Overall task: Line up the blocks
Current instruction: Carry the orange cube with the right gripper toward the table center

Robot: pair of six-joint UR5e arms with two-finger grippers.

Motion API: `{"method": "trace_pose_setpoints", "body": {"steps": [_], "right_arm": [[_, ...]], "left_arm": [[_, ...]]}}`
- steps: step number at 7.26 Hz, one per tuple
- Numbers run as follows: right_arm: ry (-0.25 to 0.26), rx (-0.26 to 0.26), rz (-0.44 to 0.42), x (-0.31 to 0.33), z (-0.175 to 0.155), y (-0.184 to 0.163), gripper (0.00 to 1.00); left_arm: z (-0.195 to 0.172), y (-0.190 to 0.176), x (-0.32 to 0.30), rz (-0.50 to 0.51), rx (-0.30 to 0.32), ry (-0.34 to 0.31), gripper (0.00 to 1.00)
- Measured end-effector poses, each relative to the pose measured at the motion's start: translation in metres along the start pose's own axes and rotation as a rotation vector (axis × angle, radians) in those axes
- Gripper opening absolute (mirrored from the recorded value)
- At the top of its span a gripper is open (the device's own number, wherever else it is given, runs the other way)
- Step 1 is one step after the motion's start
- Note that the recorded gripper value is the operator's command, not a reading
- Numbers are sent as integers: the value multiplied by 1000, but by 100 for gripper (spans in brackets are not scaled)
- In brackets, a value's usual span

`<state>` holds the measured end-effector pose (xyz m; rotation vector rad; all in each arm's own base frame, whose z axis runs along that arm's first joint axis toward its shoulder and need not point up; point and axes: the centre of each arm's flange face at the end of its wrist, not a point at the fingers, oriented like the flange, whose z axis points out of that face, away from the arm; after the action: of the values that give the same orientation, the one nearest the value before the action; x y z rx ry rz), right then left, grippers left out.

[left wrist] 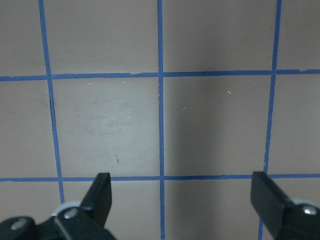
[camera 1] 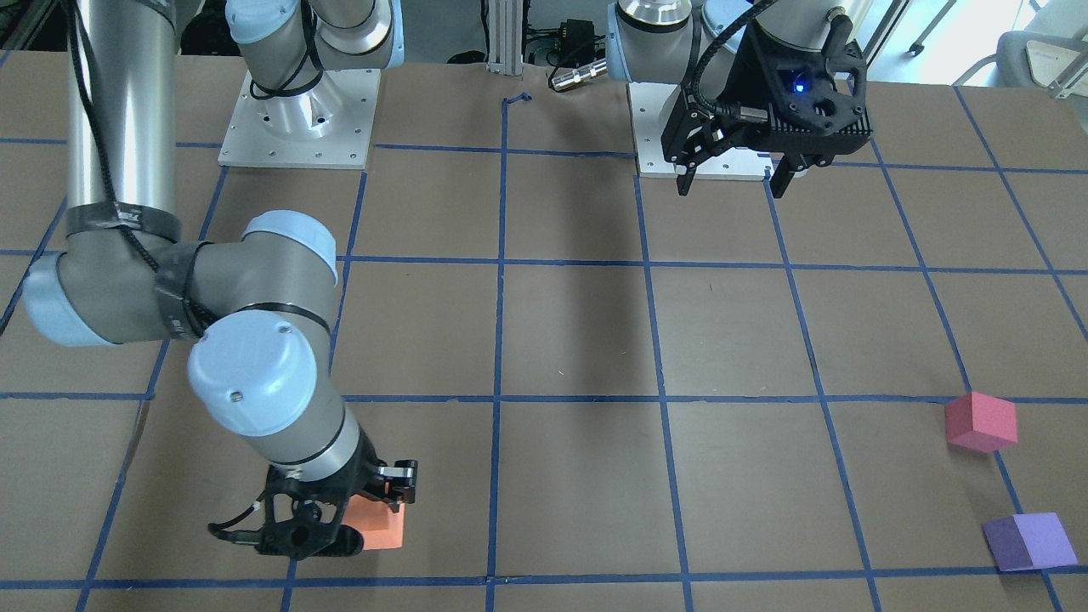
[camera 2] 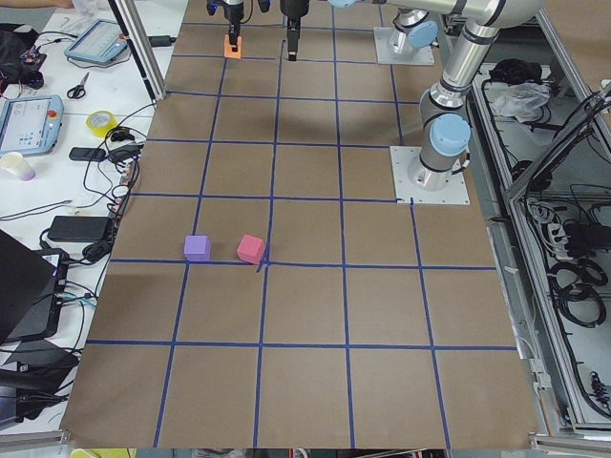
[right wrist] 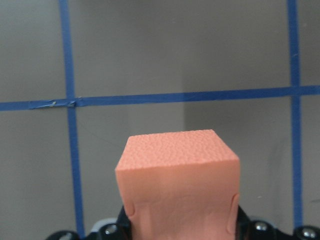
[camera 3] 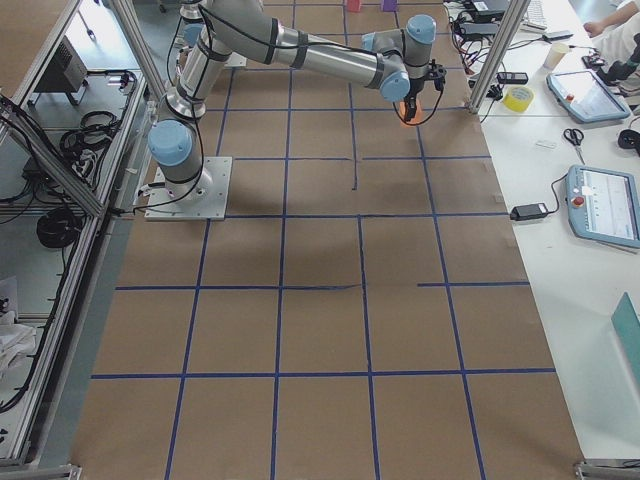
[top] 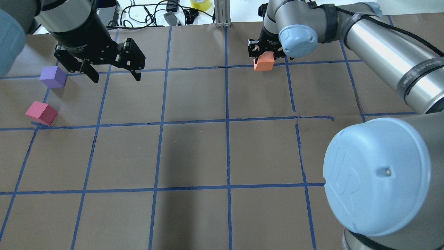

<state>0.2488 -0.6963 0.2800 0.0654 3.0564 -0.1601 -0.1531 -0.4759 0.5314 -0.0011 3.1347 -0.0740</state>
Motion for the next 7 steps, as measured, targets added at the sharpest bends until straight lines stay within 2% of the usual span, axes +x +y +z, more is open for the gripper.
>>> {"method": "trace_pose_setpoints", "body": {"steps": [3, 7], "right_arm": [[30, -15, 50, -105, 22, 53, 21], [63, -24, 99, -155, 41, 86, 22]], "left_arm": [[0, 0, 0, 0, -1, -2, 100], [2, 0, -1, -1, -7, -3, 100]]}}
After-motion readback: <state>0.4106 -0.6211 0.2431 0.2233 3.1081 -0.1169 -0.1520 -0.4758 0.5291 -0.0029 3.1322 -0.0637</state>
